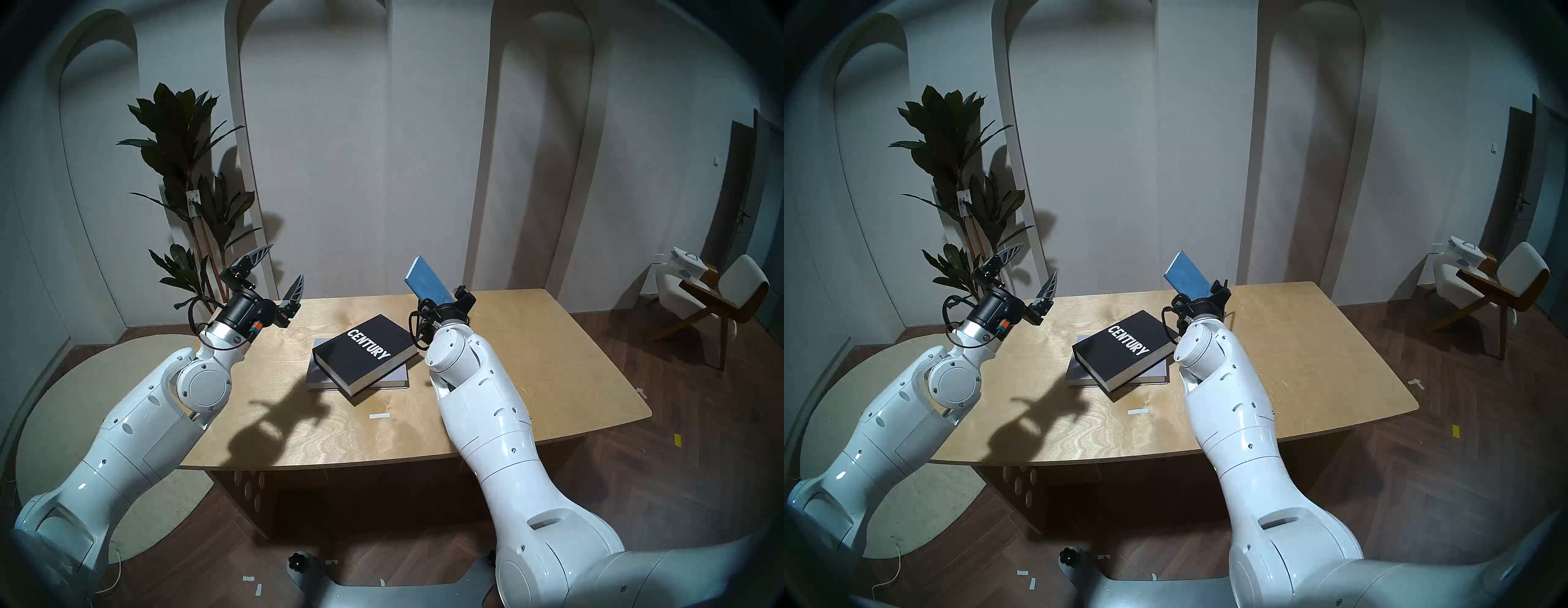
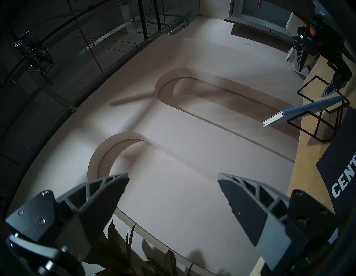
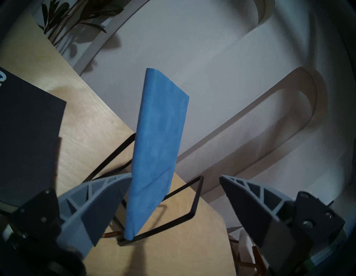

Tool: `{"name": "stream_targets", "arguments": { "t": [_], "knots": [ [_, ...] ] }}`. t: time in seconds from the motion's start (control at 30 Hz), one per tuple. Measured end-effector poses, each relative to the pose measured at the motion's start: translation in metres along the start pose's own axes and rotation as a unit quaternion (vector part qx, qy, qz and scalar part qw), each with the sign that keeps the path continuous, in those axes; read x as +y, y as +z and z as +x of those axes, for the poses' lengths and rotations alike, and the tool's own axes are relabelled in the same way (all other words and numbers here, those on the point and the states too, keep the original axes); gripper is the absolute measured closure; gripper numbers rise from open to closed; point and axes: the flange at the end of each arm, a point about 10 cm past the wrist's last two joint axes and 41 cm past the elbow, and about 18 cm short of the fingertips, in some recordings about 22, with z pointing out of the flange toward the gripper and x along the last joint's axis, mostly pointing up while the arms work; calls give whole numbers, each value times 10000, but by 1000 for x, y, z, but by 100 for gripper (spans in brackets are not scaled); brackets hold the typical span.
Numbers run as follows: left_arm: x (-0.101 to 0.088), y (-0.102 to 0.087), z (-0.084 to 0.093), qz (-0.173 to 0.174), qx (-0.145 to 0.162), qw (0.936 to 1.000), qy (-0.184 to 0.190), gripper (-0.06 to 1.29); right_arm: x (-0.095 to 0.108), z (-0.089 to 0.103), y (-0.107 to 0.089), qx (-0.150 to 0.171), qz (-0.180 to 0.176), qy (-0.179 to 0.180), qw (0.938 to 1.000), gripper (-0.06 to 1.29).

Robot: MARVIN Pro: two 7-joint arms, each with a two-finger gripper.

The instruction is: Stack the books into one stack

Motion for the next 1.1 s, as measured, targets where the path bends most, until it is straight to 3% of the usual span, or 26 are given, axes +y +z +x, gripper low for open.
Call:
{"name": "stream_targets", "arguments": {
  "t": [0.33,0.73,0.9,1.1],
  "knots": [
    [0,0,0,-4,25,10000,-10,3,1,-11,0,-102,380,-39,9992,0],
    [0,-1,1,-13,42,10000,-8,3,-13,-40,15,-140,860,-687,9938,0],
    [0,-1,1,-17,46,10000,-6,3,-10,-46,19,-104,820,-912,9924,0],
    [0,-1,1,-21,50,10000,-6,3,4,-37,19,40,622,-1021,9928,0]
  ]
}}
